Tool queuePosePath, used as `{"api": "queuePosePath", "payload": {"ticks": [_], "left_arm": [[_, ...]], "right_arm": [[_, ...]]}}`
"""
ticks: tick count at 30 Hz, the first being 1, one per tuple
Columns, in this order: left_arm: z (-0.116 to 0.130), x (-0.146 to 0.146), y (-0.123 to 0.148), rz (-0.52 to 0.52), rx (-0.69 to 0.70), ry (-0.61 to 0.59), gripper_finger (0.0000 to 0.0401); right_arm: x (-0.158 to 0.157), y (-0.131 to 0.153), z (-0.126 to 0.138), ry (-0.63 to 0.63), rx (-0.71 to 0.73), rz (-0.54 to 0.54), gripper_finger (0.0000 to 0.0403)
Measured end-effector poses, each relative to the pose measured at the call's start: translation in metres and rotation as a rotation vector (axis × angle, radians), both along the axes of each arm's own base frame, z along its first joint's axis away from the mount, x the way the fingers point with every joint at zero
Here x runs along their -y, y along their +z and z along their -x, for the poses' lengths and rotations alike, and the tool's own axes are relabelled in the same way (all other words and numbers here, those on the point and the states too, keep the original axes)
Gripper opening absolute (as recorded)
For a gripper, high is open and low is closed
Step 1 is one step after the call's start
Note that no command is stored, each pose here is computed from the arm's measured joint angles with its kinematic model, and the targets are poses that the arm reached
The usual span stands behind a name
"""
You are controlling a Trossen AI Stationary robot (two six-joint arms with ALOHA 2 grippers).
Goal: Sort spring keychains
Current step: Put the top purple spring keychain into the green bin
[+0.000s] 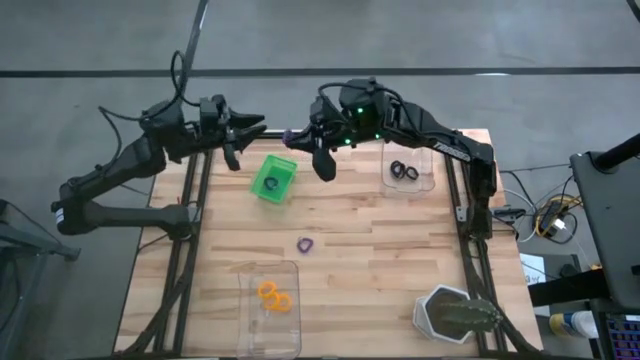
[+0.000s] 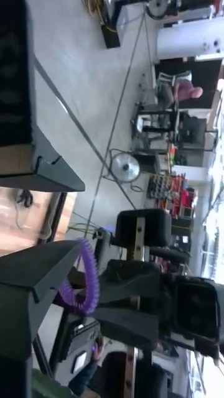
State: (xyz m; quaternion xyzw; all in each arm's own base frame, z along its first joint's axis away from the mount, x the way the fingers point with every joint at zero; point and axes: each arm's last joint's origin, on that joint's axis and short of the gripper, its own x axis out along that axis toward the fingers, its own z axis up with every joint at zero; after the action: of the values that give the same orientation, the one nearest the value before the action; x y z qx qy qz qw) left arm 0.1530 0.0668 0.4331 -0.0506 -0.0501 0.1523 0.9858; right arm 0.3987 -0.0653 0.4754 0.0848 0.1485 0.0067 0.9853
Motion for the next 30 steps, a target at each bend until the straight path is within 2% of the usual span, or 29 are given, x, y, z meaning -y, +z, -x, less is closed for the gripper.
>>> {"api": "queuePosePath", "payload": {"ticks": [6,22,30], "left_arm": [[-0.006,0.004,-0.001,0.015,0.002,-0.050,0.0129],[-0.021,0.014,0.000,0.001,0.030,-0.136,0.0129],[-0.036,0.015,-0.002,0.002,0.042,-0.165,0.0129]], "right_arm": [[-0.002,0.007,0.001,0.056,0.058,-0.016,0.0008],[-0.003,0.007,-0.005,0.078,0.098,-0.029,0.0008],[-0.003,0.009,-0.005,0.093,0.113,-0.048,0.0008]]}}
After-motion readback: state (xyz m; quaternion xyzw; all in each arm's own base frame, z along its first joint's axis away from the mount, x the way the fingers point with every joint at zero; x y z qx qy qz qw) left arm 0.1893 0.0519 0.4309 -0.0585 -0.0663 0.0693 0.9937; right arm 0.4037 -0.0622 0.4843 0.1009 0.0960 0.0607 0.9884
